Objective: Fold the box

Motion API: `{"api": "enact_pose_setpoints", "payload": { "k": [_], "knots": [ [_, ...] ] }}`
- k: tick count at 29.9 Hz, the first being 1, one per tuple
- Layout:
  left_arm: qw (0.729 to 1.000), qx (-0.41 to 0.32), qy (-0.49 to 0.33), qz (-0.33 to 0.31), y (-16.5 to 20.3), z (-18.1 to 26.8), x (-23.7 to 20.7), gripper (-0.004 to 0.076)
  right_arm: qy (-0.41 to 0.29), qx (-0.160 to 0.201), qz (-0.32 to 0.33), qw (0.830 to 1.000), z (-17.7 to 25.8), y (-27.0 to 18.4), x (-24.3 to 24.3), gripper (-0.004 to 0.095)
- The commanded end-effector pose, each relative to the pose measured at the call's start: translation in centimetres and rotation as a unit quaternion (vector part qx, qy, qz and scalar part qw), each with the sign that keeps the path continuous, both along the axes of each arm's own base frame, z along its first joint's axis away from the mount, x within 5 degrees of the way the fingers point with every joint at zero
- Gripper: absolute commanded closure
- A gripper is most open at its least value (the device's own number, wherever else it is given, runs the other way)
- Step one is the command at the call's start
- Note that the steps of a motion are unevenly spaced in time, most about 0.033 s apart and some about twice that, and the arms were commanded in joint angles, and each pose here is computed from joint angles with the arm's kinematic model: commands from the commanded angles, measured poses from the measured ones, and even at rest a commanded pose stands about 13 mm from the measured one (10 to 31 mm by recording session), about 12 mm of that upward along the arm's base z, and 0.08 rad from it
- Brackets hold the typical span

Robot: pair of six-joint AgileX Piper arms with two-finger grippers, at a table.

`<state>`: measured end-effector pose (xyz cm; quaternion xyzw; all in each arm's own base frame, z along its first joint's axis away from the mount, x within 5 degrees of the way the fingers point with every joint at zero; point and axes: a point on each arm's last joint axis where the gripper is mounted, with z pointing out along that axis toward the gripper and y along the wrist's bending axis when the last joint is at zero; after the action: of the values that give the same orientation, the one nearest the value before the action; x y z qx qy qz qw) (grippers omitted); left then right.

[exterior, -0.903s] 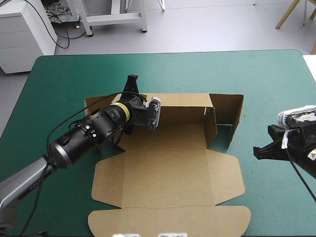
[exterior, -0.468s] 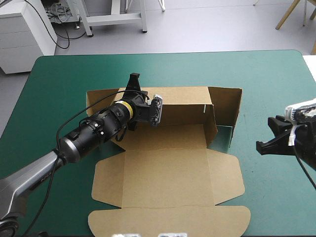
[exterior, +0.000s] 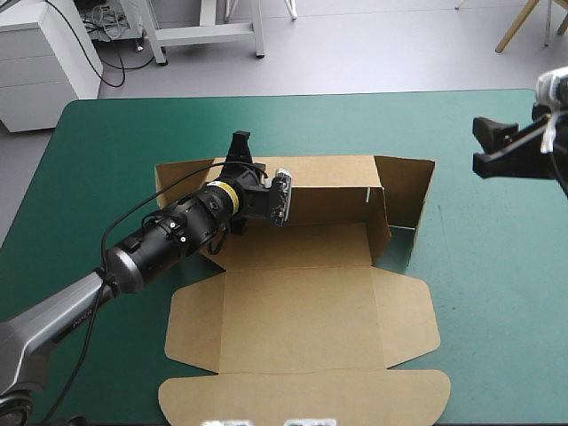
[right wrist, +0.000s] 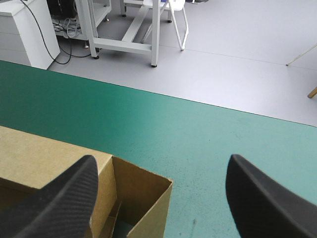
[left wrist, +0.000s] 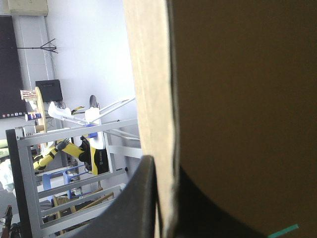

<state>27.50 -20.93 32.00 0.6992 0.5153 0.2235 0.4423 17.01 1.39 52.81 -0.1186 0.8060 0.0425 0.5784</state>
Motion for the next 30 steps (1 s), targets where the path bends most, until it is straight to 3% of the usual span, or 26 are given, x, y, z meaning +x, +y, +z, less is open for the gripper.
{"api": "enact_pose_setpoints", "payload": {
  "k": [1,6,14,30],
  "knots": [
    [0.999,-0.034,0.033,0.005,-0.6,-0.5,-0.6,0.0734,-0.015,0.015,0.002,1.0,1.9,0.0,2.7,0.0234],
    [0.999,-0.038,0.036,0.003,-0.6,-0.8,-0.7,0.0734,0.018,0.024,0.004,1.0,1.7,-0.3,8.4,0.0233],
    [0.998,-0.059,0.028,-0.003,-0.9,-0.6,-0.7,0.0734,0.109,0.049,0.023,0.993,-2.3,-0.3,17.5,0.0235],
    [0.999,-0.05,0.021,-0.006,-0.8,-0.5,-0.6,0.0734,0.25,0.048,0.052,0.966,-13.0,1.8,26.6,0.0237]
  ]
}}
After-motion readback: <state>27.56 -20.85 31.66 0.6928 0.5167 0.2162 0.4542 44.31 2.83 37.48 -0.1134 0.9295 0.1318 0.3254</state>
